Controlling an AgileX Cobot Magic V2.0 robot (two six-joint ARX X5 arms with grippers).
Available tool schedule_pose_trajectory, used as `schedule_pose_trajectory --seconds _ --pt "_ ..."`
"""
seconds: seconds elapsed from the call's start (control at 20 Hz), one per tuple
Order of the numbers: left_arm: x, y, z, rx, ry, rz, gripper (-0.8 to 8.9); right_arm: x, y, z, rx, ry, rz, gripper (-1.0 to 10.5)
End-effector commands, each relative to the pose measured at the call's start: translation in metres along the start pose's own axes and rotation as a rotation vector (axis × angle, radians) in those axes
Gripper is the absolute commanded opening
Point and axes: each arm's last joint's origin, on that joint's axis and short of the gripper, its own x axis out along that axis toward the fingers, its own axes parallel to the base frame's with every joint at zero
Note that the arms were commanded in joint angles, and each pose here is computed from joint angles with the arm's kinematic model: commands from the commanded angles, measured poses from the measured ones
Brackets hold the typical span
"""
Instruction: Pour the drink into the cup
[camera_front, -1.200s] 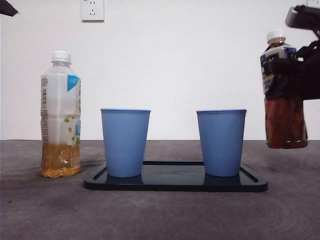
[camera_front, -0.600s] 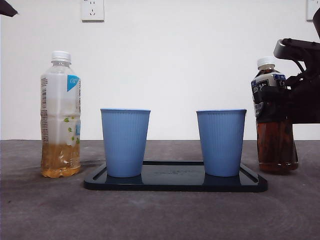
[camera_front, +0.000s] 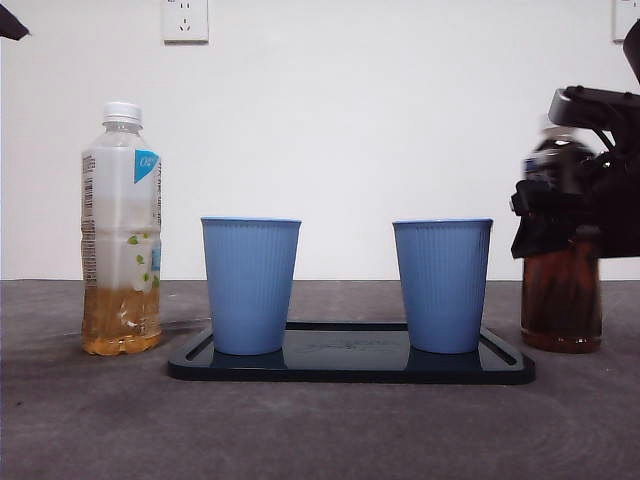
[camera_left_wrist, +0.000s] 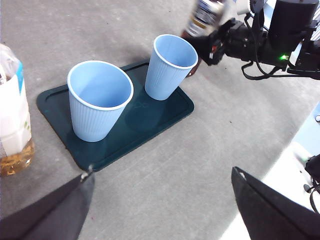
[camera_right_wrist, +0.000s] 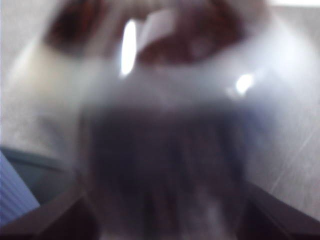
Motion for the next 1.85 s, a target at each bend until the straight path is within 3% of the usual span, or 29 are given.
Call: schedule_pose_trajectory --seconds 0.05,0.3,0.4,0.65,0.8,0.95,1.1,1.4,1.85 --pt "-0.003 -0.002 0.007 0.019 -0.022 -0.004 4.42 0.000 0.001 0.005 0.013 -0.008 0.003 4.0" --pt "-0.003 -0.002 0.007 0.019 -0.022 0.012 4.44 -0.006 0.001 0.008 0.014 0.000 0.002 4.1" --pt "-0.003 0.000 0.007 0.018 -0.022 0.070 5.10 -0.012 0.002 0.009 0.015 0.024 -0.001 4.2" --pt "0.000 0.005 0.007 0.022 -0.022 0.171 5.36 -0.043 0.005 0.009 0.092 0.174 -0.015 4.2" --pt "0.010 0.011 0.004 0.026 -0.050 0.172 5.64 -0.068 0.011 0.009 0.110 0.248 0.003 4.2" --pt "0.026 0.022 -0.005 0.019 -0.040 0.195 5.64 -0.094 0.021 0.010 0.139 0.292 0.085 4.2" --pt "0.043 0.035 -0.016 0.020 -0.044 0.259 5.69 -0.122 0.030 0.011 0.170 0.314 0.229 4.2" --pt "0.081 0.061 -0.038 0.030 -0.079 0.300 5.68 -0.168 0.039 0.019 0.268 0.217 0.422 4.2" --pt "0.139 0.101 -0.054 0.011 -0.096 0.351 5.64 -0.200 0.041 0.046 0.253 0.101 0.476 4.0"
